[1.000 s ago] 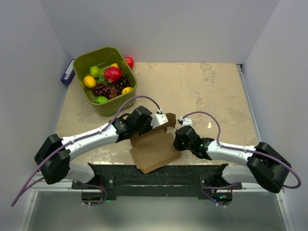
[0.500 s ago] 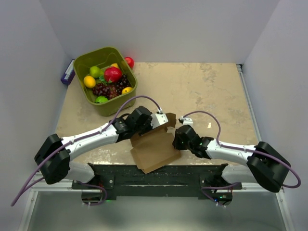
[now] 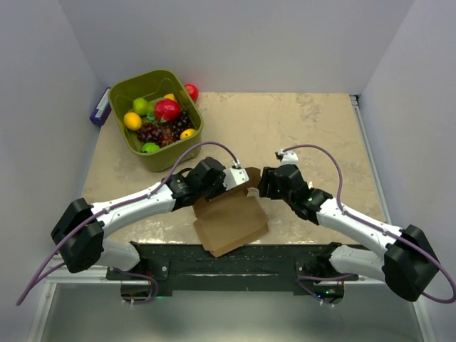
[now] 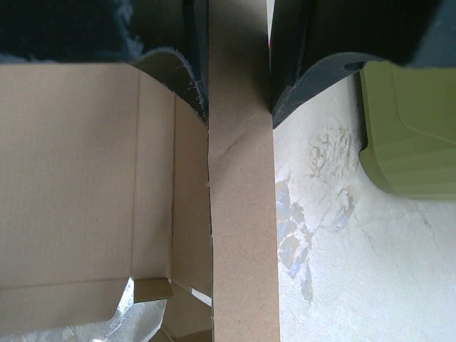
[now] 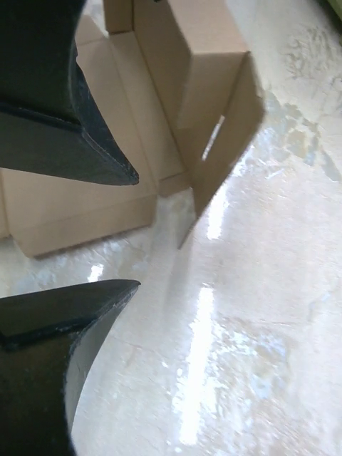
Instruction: Fold the paper box
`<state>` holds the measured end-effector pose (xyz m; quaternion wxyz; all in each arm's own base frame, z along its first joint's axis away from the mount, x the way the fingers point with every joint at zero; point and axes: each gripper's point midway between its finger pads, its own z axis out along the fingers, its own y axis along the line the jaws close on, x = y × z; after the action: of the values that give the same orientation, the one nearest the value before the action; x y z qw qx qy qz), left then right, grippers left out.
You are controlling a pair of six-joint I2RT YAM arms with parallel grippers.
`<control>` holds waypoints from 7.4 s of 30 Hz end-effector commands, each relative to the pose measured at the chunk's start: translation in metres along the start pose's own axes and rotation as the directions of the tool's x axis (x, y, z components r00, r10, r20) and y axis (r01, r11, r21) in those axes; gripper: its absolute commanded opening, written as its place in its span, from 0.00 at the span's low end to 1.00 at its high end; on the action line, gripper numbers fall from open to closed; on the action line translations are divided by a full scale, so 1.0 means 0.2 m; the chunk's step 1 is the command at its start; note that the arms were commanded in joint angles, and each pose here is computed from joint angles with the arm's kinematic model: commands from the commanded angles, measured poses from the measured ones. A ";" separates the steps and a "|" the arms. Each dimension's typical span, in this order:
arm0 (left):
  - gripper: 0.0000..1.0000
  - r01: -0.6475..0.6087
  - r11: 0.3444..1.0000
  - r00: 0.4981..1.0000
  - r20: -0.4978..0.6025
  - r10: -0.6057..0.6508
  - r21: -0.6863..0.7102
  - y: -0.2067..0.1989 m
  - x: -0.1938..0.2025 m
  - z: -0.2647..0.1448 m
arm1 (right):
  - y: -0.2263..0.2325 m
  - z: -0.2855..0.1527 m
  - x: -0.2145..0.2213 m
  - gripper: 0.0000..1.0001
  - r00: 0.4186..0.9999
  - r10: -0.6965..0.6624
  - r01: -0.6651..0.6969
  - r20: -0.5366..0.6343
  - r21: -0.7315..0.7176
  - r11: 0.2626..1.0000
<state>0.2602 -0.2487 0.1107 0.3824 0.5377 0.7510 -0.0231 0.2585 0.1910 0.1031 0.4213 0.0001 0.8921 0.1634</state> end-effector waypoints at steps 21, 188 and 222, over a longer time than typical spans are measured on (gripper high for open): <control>0.20 0.003 1.000 1.000 -0.011 -0.003 0.003 -0.01 0.02 0.01 | 0.14 0.20 -0.24 0.41 0.929 -0.318 0.337 0.187 -0.076 0.939; 0.13 0.005 0.993 1.000 -0.028 -0.002 0.115 -0.12 0.04 0.07 | 0.34 0.27 -0.26 0.64 0.859 -0.335 0.473 0.387 -0.354 0.807; 0.11 0.088 0.983 0.996 0.009 -0.091 0.163 -0.13 -0.05 0.07 | 0.05 0.22 -0.15 0.02 0.925 -0.228 0.261 0.305 -0.070 0.963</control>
<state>0.2604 -0.2771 0.1075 0.3857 0.5356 0.7463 -0.0865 0.2928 0.2373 0.0900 0.5222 -0.1970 0.7994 0.2223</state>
